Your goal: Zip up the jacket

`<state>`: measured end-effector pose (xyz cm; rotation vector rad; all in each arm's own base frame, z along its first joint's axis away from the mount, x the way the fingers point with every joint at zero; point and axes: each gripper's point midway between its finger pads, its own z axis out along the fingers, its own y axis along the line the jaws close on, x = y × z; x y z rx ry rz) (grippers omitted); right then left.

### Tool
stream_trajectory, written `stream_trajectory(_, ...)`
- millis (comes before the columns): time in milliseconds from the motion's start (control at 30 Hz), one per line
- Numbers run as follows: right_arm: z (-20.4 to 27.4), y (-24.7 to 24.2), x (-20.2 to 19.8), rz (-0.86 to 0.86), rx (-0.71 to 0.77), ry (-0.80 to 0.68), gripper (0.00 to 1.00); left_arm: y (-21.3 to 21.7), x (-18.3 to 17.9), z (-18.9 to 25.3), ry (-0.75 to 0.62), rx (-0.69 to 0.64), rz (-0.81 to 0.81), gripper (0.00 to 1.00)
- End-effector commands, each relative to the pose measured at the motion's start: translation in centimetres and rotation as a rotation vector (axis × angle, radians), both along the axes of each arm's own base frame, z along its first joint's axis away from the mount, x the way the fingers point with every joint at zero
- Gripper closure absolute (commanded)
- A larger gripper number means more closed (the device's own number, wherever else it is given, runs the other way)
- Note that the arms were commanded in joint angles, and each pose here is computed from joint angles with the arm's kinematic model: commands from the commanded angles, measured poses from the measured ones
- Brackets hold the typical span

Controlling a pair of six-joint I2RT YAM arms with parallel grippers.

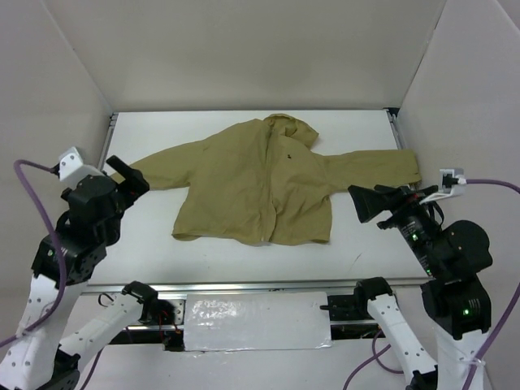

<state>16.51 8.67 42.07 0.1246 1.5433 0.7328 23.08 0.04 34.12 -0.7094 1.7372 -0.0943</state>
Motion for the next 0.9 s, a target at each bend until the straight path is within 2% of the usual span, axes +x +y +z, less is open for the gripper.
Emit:
stream_trajectory(0,-2.3,-2.3,-0.8,-0.119,-0.045,0.072,0.0,2.6,-3.0,1.0,0.002,0.075,0.047,0.01)
stream_trajectory(200,-3.3,-4.1,-3.5,-0.176,-0.121,0.113,0.0,3.9,-6.0,0.3,-0.001,0.108,0.035,0.01)
stream_trajectory(267,-3.6,-5.3,-3.6,-0.238,-0.126,0.117,0.0,4.3,-6.6,-0.6,0.019,0.124,0.046,0.01)
stream_trajectory(433,-4.1,-6.0,-3.4,-0.264,-0.135,0.133,0.0,5.2,-7.9,-2.9,0.036,0.144,0.061,0.01)
stream_trajectory(533,-4.7,-6.0,-2.6,-0.268,-0.145,0.154,0.0,4.7,-7.6,-4.5,0.046,0.147,0.035,0.01)
stream_trajectory(700,-5.0,-5.5,-2.3,-0.246,-0.148,0.157,0.0,4.8,-7.8,-3.9,0.01,0.144,0.03,0.01)
stream_trajectory(867,-5.4,-5.2,-2.1,-0.234,-0.15,0.162,0.0,4.5,-7.5,-4.5,0.04,0.149,0.021,0.01)
